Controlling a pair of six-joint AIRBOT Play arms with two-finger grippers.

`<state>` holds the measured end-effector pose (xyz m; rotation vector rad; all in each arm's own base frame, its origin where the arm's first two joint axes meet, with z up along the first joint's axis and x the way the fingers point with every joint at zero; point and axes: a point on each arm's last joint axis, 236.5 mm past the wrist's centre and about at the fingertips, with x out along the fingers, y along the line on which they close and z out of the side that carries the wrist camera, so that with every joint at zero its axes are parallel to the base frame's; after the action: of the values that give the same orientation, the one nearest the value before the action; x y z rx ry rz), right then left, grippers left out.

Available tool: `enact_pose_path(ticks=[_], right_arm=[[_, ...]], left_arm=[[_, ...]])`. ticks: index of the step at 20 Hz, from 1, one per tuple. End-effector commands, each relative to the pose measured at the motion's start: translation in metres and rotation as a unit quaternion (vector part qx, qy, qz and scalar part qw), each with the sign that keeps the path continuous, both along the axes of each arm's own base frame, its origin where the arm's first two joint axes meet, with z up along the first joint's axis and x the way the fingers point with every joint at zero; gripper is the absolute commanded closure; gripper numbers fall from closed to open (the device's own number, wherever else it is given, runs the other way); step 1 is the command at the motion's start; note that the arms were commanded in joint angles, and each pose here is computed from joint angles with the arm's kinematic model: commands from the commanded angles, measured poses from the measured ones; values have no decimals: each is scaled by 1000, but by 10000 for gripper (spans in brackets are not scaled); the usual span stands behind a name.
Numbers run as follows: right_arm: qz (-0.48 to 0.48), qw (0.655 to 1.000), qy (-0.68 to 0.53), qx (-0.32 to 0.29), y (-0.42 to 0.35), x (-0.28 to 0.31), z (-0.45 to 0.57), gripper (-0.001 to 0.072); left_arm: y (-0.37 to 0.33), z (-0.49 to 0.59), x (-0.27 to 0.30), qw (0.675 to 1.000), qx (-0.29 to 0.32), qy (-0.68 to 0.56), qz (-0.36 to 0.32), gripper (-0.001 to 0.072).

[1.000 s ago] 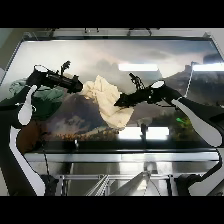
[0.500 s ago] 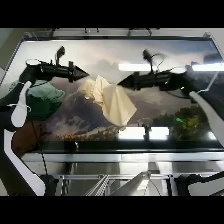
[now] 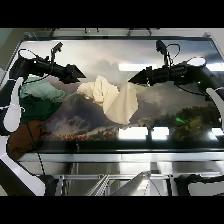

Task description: Fold the shirts.

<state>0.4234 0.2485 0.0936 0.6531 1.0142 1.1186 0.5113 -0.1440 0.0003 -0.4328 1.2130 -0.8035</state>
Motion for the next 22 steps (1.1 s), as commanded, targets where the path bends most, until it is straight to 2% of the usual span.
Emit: enact_pose_path(ticks=[1,3,7,8,9,10,13,17,20,22], right_arm=[[-2,1000,10,-17,-5,2,-15,700],[-5,1000,4,-18,-10,4,-15,700],[-19,1000,3,-15,-21,11,-13,700],[-22,1000,4,-9,-25,12,-10,700],[-25,1000,4,0,-30,13,-3,701],[-25,1000,2,15,-37,11,8,700],[-47,997,-36,57,-80,6,65,701],[-157,971,-156,93,-165,-6,174,700],[-211,933,-255,144,-197,-42,264,700],[-247,904,-314,151,-207,-67,310,700]], left_arm=[[46,-42,20,991,130,-18,39,-9],[50,-63,18,989,138,7,45,-8],[7,-99,-11,991,116,55,-28,3],[-5,-103,-14,991,115,55,-37,78],[-17,-103,-13,991,115,44,-46,523],[-27,-95,-10,992,110,26,-56,696],[-36,-21,13,993,104,-35,-40,697],[-6,142,0,984,93,-152,14,697],[26,265,-42,952,92,-281,80,696],[49,340,-79,915,90,-370,135,695]])
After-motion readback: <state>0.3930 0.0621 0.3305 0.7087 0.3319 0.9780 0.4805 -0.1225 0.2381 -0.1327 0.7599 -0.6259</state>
